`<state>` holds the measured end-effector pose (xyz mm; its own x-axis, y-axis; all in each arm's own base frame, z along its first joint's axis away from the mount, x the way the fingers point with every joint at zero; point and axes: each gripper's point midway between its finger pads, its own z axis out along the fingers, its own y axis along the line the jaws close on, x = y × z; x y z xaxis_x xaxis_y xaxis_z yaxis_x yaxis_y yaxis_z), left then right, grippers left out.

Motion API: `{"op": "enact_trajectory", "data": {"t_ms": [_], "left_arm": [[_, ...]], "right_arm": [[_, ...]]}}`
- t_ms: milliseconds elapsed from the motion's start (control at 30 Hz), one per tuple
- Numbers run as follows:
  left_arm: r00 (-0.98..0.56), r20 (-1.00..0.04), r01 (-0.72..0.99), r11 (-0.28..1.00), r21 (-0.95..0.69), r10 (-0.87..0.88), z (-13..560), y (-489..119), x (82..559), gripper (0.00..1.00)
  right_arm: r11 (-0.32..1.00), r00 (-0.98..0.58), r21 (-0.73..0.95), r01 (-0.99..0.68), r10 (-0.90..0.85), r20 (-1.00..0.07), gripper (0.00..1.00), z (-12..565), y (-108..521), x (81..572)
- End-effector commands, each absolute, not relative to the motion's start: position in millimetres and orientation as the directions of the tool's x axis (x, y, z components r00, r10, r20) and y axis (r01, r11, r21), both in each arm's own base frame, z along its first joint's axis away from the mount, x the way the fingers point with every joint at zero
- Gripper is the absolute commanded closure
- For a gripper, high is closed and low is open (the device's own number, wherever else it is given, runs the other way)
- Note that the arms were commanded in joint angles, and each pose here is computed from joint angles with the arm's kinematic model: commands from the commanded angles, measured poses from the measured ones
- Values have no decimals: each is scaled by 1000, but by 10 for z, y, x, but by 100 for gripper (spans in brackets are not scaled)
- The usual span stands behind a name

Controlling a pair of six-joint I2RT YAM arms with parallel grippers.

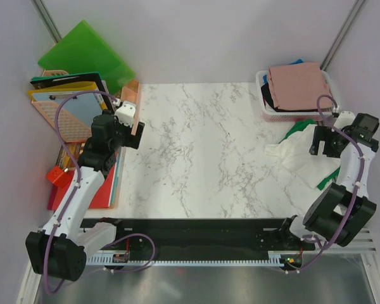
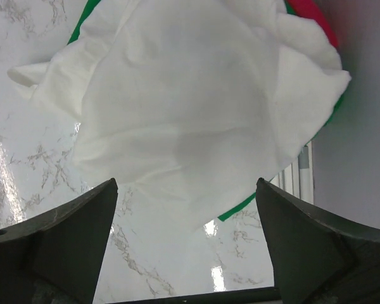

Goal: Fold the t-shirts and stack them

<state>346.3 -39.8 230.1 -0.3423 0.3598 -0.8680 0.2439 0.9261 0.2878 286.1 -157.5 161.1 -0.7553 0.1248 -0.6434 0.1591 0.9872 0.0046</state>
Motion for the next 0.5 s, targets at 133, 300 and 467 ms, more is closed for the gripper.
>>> {"op": "enact_trajectory", "data": {"t_ms": [133, 300, 467], "left_arm": [[-297, -882, 253, 921, 297, 366, 2468, -428, 3505, 0], [-299, -882, 256, 921, 294, 365, 2470, -431, 3488, 0], [-298, -880, 265, 918, 295, 369, 2453, -440, 3474, 0]], "right_arm": [[973, -788, 8, 229, 191, -586, 2, 1229, -1747, 3137], [963, -826, -24, 269, 218, -519, 2, 800, -1867, 3351], [958, -874, -69, 279, 224, -432, 2, 276, -1879, 3308]]}}
